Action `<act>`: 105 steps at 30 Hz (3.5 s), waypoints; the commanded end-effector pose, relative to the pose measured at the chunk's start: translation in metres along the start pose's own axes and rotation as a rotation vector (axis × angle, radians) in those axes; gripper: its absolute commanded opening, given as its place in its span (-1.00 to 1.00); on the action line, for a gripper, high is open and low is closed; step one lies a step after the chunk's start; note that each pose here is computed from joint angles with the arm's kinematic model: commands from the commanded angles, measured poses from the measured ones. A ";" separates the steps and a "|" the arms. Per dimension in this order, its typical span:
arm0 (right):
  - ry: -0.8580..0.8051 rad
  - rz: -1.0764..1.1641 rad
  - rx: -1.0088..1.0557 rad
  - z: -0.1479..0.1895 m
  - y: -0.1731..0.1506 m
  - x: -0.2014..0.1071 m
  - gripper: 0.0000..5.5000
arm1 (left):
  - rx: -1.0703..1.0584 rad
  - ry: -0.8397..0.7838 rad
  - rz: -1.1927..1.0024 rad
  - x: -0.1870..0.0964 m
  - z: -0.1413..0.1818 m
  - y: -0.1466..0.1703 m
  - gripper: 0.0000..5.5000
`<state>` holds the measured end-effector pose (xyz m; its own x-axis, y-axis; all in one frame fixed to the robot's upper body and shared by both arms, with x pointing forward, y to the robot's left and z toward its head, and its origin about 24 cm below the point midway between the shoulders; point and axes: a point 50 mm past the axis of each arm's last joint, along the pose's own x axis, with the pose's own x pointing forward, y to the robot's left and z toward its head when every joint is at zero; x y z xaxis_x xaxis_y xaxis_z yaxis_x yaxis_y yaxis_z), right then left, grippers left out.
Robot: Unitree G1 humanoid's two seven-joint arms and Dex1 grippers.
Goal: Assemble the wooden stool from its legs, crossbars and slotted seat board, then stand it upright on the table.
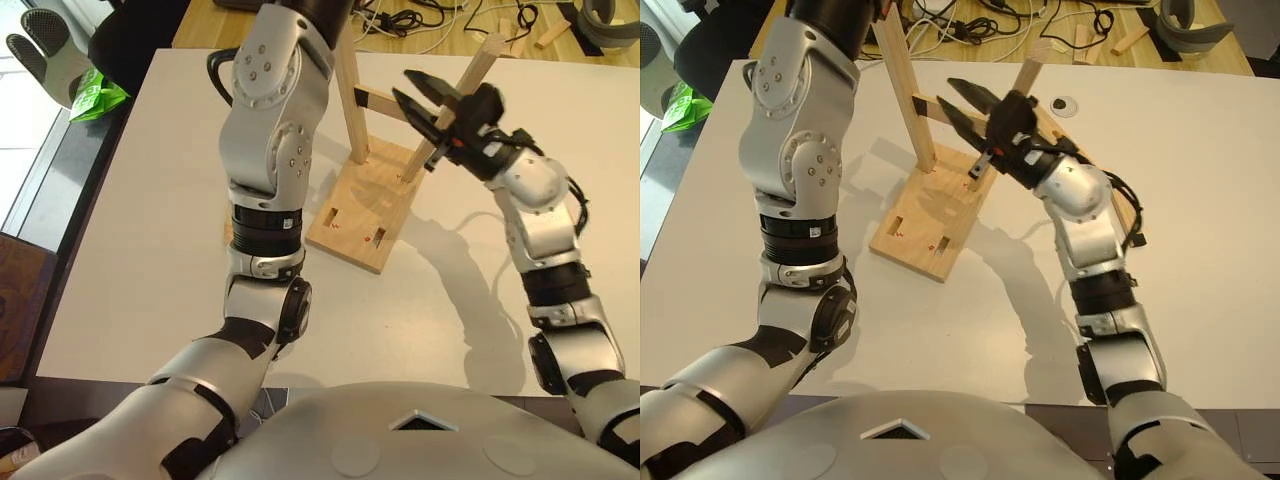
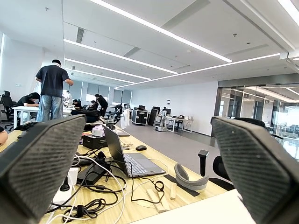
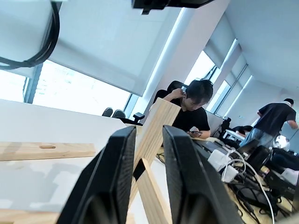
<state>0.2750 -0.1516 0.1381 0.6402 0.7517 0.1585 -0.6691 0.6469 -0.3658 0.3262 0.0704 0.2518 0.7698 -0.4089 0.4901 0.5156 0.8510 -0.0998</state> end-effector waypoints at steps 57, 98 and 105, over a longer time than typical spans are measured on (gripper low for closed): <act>-0.051 -0.750 -0.423 0.068 -0.100 -0.040 -0.53 | -0.158 0.044 -0.003 -0.020 0.020 0.047 0.80; -0.174 -0.009 -0.210 0.088 -0.015 0.044 -0.53 | -0.677 0.050 -0.262 -0.019 0.038 0.013 -0.74; -0.170 -0.014 -0.220 0.088 -0.016 0.043 -0.53 | -0.679 0.054 -0.246 -0.020 0.036 0.016 -0.85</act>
<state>0.2804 -0.1195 0.2288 0.5678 0.7603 0.3154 -0.5571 0.6371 -0.5327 0.3035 0.1036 0.2731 0.5980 -0.5925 0.5398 0.7927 0.3377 -0.5074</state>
